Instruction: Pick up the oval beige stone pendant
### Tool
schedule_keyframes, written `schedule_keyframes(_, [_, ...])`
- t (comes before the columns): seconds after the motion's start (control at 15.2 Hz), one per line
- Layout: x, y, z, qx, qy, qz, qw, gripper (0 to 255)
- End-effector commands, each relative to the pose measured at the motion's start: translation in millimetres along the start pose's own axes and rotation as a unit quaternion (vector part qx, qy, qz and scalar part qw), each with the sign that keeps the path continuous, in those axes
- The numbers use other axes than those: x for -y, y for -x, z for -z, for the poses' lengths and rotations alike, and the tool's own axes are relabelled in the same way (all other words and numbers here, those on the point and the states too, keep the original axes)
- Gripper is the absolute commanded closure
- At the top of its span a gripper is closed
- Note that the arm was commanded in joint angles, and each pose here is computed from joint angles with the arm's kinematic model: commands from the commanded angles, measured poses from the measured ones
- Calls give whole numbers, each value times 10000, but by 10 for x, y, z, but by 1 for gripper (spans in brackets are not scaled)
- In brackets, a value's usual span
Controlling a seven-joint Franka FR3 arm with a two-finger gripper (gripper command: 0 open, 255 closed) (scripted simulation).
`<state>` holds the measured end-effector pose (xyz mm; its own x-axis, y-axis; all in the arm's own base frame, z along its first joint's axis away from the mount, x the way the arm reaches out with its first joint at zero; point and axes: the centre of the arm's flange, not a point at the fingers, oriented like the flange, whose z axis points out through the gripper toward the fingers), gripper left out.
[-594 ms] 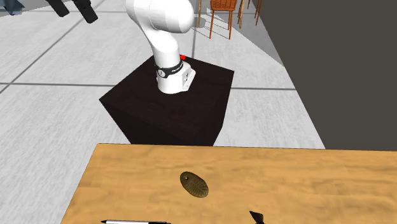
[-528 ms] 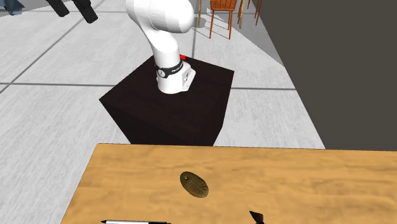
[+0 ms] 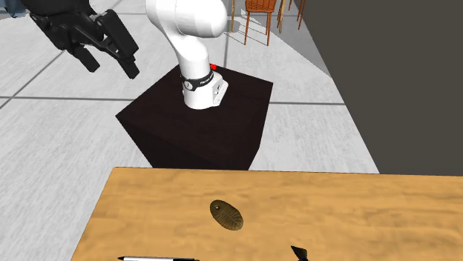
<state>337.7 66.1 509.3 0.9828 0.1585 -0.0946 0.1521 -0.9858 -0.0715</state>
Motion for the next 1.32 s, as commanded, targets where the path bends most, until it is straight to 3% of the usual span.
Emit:
schedule_keyframes(0.0, [136, -140, -189, -28, 14, 257, 9997, 0])
schedule_keyframes(0.26, [418, -377, -566, -61, 43, 759, 9971, 0])
schedule_keyframes(0.59, [799, -635, -1037, -103, 78, 1383, 9903, 0])
schedule_keyframes(0.92, [1206, -848, -1509, -144, 114, 2001, 9796, 0])
schedule_keyframes(1.25, [1633, -1012, -1983, -185, 149, 2611, 9650, 0])
